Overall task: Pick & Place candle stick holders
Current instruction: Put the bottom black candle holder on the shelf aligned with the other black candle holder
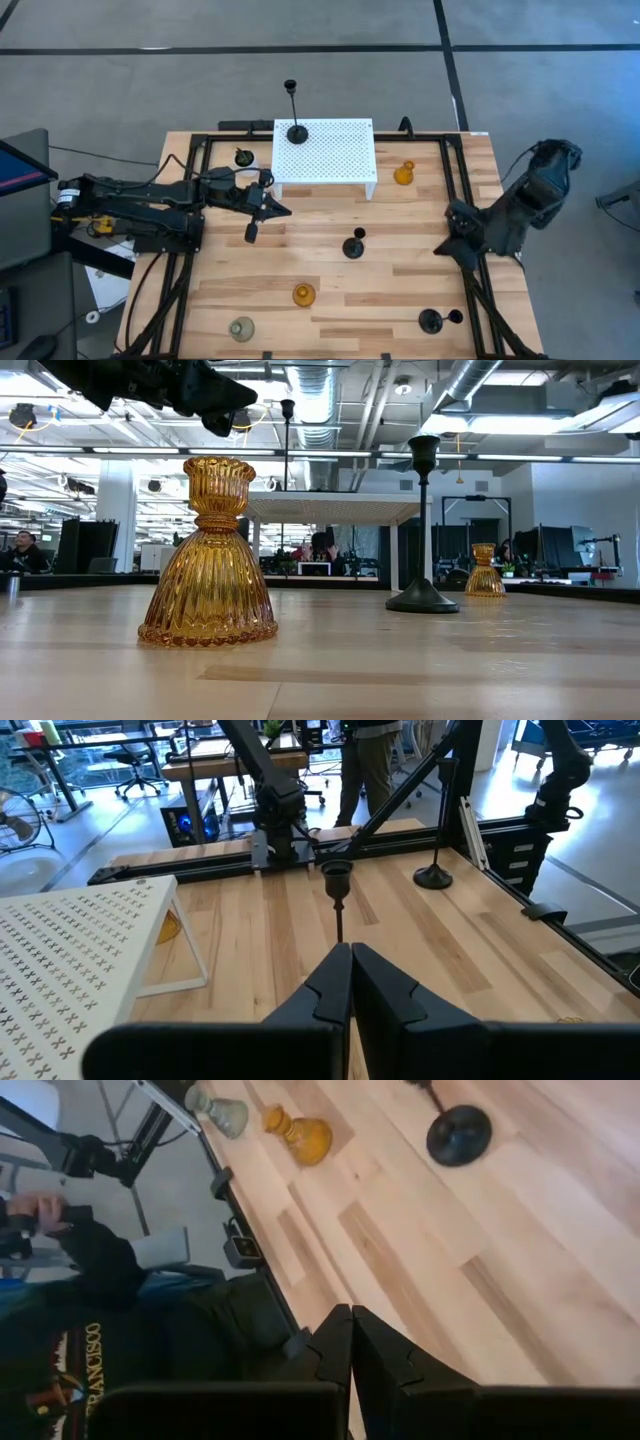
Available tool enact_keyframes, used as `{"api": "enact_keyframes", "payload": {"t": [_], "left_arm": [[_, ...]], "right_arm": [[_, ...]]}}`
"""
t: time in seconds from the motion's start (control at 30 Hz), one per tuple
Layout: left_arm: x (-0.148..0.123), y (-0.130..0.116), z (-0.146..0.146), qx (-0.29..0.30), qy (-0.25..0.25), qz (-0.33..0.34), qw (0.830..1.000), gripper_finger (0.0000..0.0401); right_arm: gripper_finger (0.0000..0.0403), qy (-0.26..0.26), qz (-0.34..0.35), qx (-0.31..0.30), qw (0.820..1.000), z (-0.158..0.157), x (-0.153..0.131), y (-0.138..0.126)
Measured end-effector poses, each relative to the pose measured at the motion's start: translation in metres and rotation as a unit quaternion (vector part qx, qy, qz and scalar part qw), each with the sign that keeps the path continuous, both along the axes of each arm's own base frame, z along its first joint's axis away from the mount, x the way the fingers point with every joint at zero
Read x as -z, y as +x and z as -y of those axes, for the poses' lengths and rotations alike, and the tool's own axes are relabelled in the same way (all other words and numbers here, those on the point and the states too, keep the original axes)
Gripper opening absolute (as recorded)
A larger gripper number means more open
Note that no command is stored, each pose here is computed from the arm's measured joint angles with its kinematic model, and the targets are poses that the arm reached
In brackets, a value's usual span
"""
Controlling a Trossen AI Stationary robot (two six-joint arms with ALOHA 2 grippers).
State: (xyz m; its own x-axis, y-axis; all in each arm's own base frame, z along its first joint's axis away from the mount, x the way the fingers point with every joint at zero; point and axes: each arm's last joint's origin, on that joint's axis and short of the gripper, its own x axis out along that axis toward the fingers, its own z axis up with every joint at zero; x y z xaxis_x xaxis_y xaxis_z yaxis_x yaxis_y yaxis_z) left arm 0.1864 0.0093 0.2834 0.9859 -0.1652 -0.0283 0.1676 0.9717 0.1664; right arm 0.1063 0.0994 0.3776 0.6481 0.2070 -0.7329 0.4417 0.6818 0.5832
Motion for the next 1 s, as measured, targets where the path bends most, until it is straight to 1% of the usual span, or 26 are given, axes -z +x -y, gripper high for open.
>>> {"api": "enact_keyframes", "payload": {"t": [0.17, 0.33, 0.43, 0.6, 0.77, 0.87, 0.93, 1.0], "left_arm": [[0.000, 0.000, 0.000, 0.000, 0.000, 0.000, 1.000, 0.0011], [0.000, 0.000, 0.000, 0.000, 0.000, 0.000, 1.000, 0.0011], [0.000, 0.000, 0.000, 0.000, 0.000, 0.000, 1.000, 0.0011], [0.000, 0.000, 0.000, 0.000, 0.000, 0.000, 1.000, 0.0011], [0.000, 0.000, 0.000, 0.000, 0.000, 0.000, 1.000, 0.0011], [0.000, 0.000, 0.000, 0.000, 0.000, -0.001, 1.000, 0.0011], [0.000, 0.000, 0.000, 0.000, 0.000, 0.000, 1.000, 0.0011], [0.000, 0.000, 0.000, 0.000, 0.000, 0.000, 1.000, 0.0011]], "right_arm": [[0.0000, -0.016, -0.038, -0.013, 0.999, -0.029, 0.004, 0.003], [0.0000, -0.056, -0.100, -0.020, 0.993, -0.051, 0.017, 0.007], [0.0000, -0.046, -0.149, -0.012, 0.988, -0.064, 0.024, 0.013], [0.0000, -0.025, -0.234, -0.010, 0.972, -0.083, 0.032, 0.020], [0.0000, -0.013, -0.259, -0.011, 0.966, -0.095, 0.028, 0.027], [0.0000, 0.004, -0.267, -0.008, 0.964, -0.100, 0.022, 0.029], [0.0000, 0.021, -0.286, -0.005, 0.958, -0.102, 0.019, 0.029], [0.0000, 0.037, -0.320, -0.003, 0.947, -0.104, 0.020, 0.029]]}}
